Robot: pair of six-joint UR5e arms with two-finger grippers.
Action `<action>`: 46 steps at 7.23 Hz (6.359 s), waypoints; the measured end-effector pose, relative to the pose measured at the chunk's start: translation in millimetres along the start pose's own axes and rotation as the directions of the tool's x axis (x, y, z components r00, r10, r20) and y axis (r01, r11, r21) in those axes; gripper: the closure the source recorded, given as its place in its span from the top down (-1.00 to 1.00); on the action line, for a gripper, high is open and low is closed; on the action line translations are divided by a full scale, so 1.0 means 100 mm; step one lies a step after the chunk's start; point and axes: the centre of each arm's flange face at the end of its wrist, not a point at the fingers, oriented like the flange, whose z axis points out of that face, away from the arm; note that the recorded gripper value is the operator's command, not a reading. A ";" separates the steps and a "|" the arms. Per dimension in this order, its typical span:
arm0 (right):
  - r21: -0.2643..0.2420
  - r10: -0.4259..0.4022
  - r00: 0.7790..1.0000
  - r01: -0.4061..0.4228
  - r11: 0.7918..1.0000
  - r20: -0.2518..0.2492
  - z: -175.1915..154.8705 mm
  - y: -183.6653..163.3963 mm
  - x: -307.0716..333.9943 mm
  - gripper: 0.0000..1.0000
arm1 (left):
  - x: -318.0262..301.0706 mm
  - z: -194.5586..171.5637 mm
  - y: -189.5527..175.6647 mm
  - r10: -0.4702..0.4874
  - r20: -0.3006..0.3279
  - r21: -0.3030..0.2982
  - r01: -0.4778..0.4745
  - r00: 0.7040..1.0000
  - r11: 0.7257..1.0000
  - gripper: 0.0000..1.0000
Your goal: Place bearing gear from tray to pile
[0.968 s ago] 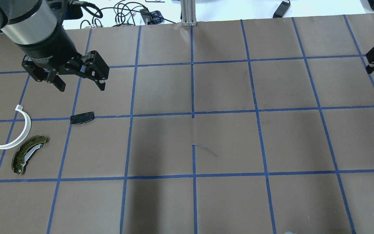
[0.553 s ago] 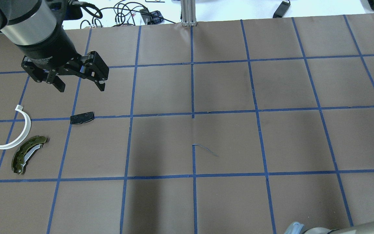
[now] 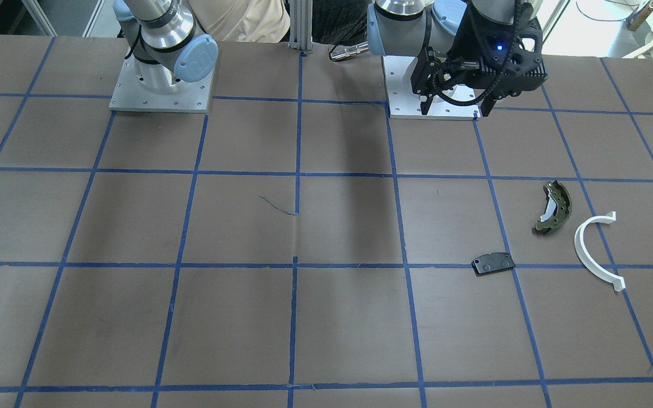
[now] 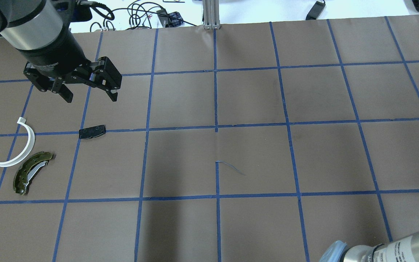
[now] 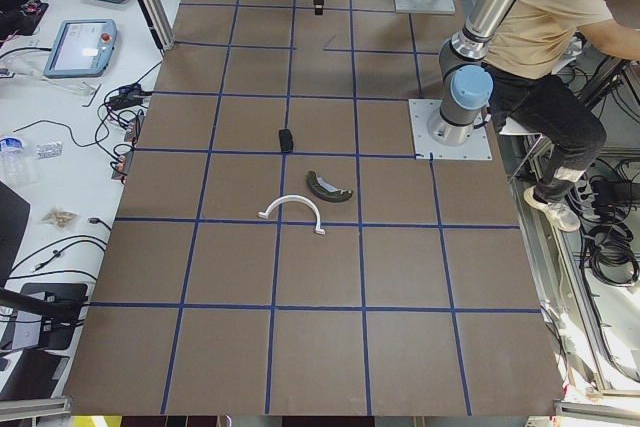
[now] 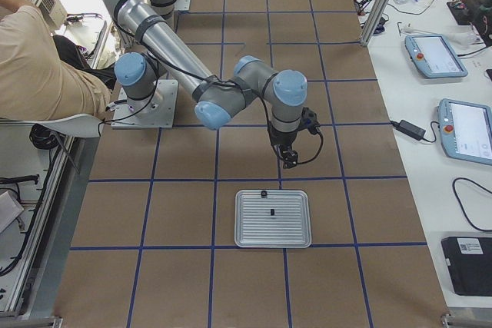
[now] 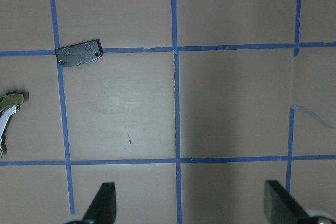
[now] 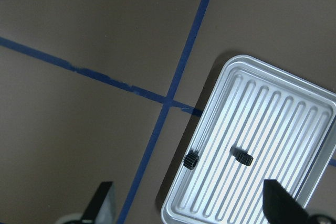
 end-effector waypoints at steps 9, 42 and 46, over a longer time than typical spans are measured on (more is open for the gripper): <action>-0.004 -0.346 0.936 0.347 0.938 0.062 1.19 0.22 0.93 1.00 | 0.00 -0.02 -0.01 -0.001 -0.004 0.009 0.001 1.000 1.000 1.00; -0.065 0.509 0.851 -0.505 0.861 0.126 -0.30 -2.60 -4.97 -1.00 | -0.04 -0.02 -0.03 -0.008 -0.014 0.014 0.008 1.000 1.000 1.00; -0.031 0.540 0.829 -0.541 0.840 0.146 0.37 -2.58 -6.38 -1.00 | -0.04 -0.03 -0.03 -0.007 -0.012 0.016 0.008 1.000 1.000 1.00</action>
